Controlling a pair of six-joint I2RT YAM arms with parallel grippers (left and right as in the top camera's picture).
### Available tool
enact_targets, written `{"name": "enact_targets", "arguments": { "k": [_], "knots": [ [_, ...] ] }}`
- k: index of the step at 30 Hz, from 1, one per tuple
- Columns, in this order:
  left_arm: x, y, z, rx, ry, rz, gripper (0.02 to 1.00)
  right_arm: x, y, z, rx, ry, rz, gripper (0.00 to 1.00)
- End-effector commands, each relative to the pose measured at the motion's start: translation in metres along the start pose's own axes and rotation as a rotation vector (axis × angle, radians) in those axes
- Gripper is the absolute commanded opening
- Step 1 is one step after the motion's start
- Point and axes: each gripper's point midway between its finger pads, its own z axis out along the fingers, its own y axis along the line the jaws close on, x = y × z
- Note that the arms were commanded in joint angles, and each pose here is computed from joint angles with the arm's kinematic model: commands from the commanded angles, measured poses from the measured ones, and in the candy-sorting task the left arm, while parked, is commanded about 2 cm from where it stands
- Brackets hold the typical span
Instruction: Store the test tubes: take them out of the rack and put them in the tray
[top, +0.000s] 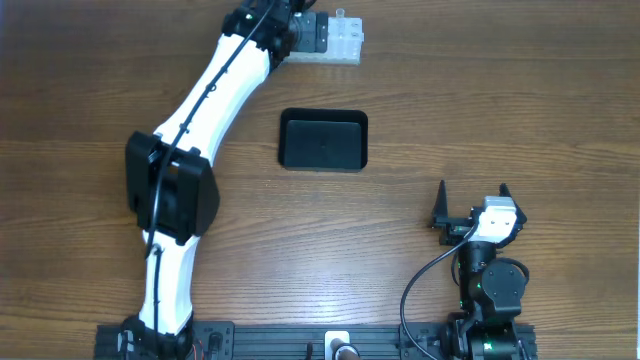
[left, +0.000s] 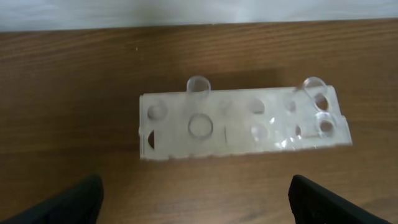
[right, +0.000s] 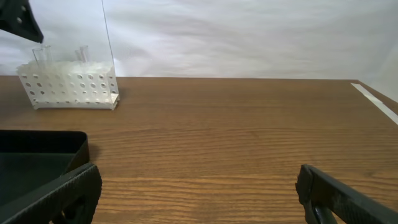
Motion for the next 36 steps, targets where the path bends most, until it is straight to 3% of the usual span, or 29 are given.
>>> {"name": "enact_targets", "arguments": {
  "k": [1, 14, 36],
  "knots": [
    [-0.010, 0.007, 0.015, -0.042, -0.025, 0.003, 0.939, 0.001, 0.000, 0.000, -0.002, 0.000, 0.003, 0.991],
    [-0.029, 0.007, 0.022, -0.028, -0.101, -0.018, 0.893, 0.001, 0.000, 0.000, -0.002, 0.000, 0.003, 0.991],
    [-0.015, 0.000, 0.044, -0.006, -0.077, -0.011, 0.827, 0.001, 0.000, 0.000, -0.002, -0.001, 0.003, 0.991]
  ]
}}
